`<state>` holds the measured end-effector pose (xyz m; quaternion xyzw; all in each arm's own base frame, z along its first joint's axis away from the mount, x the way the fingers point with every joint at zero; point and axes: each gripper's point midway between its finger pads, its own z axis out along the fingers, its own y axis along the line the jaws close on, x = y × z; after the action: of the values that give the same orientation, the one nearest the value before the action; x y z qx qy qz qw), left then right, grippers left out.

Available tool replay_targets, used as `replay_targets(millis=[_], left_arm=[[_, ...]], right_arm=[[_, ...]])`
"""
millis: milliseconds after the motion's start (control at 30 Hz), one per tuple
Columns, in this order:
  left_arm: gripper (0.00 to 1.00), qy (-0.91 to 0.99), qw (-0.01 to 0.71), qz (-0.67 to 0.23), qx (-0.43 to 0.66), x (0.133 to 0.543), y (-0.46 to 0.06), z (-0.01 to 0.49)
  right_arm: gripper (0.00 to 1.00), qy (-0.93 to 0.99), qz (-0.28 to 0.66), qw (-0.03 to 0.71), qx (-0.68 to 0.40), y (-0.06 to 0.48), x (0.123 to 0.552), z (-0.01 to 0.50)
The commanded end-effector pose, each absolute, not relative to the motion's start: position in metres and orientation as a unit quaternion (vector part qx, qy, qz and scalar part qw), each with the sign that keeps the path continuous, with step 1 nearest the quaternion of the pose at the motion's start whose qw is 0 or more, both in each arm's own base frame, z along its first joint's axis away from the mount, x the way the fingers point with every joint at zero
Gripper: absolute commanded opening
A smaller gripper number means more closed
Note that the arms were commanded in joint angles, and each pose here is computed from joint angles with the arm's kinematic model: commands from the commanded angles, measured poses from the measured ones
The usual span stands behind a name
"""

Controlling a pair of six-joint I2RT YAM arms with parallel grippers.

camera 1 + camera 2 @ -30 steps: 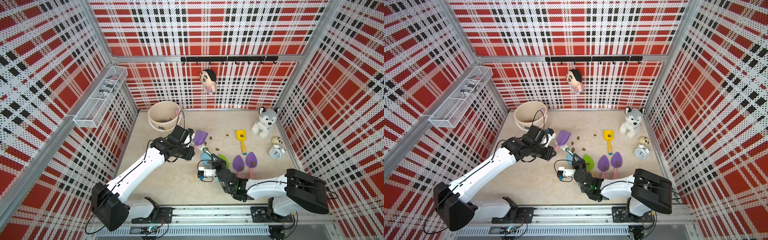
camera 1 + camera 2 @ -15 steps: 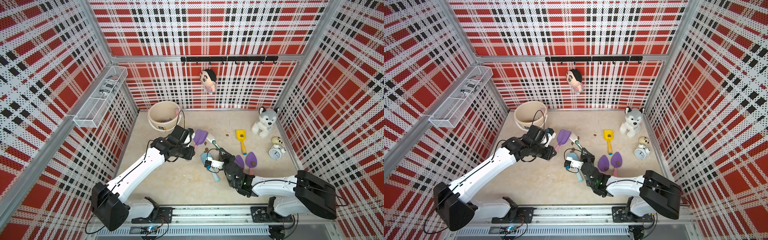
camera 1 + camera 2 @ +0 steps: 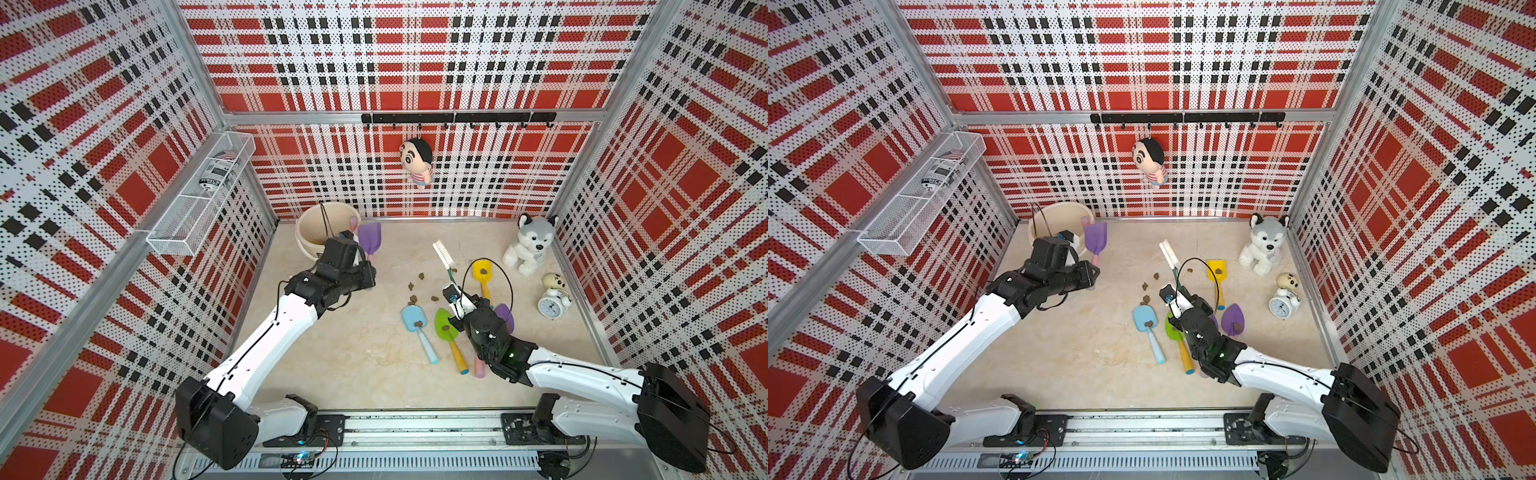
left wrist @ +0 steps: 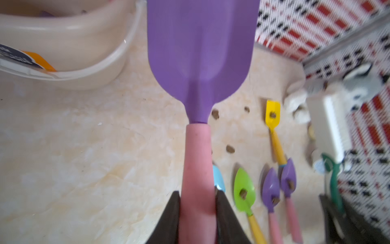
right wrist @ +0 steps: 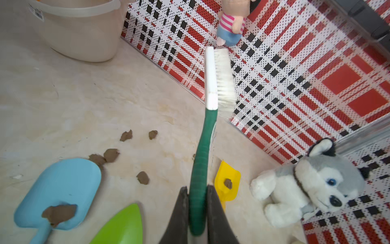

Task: Brush the soil off the hand trowel and place it into the bucket
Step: Place the hand trowel in the bucket.

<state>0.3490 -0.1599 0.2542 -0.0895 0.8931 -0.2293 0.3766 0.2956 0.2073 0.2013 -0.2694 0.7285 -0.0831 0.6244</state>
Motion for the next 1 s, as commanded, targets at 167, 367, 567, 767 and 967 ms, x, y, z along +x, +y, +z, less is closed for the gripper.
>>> replay_targets(millis=[167,367,567,767,967], left_arm=[[0.00,0.701,0.417,-0.507,-0.279,0.427,-0.155,0.365],[0.00,0.624,0.379,-0.579,-0.363,0.468,-0.127,0.368],[0.00,0.573,0.317,-0.623,-0.428,0.494,-0.113,0.342],[0.00,0.560,0.266,-0.653,-0.436,0.506,-0.122,0.317],[0.00,0.538,0.270,-0.647,-0.468,0.513,-0.106,0.299]], right_arm=[[0.00,0.758,-0.005,0.619,-0.208,0.208,0.290,0.206],[0.00,0.767,-0.003,0.609,-0.204,0.203,0.286,0.205],[0.00,0.770,-0.008,0.601,-0.214,0.202,0.284,0.200],[0.00,0.775,-0.002,0.591,-0.223,0.205,0.282,0.194],[0.00,0.776,0.002,0.587,-0.229,0.205,0.279,0.193]])
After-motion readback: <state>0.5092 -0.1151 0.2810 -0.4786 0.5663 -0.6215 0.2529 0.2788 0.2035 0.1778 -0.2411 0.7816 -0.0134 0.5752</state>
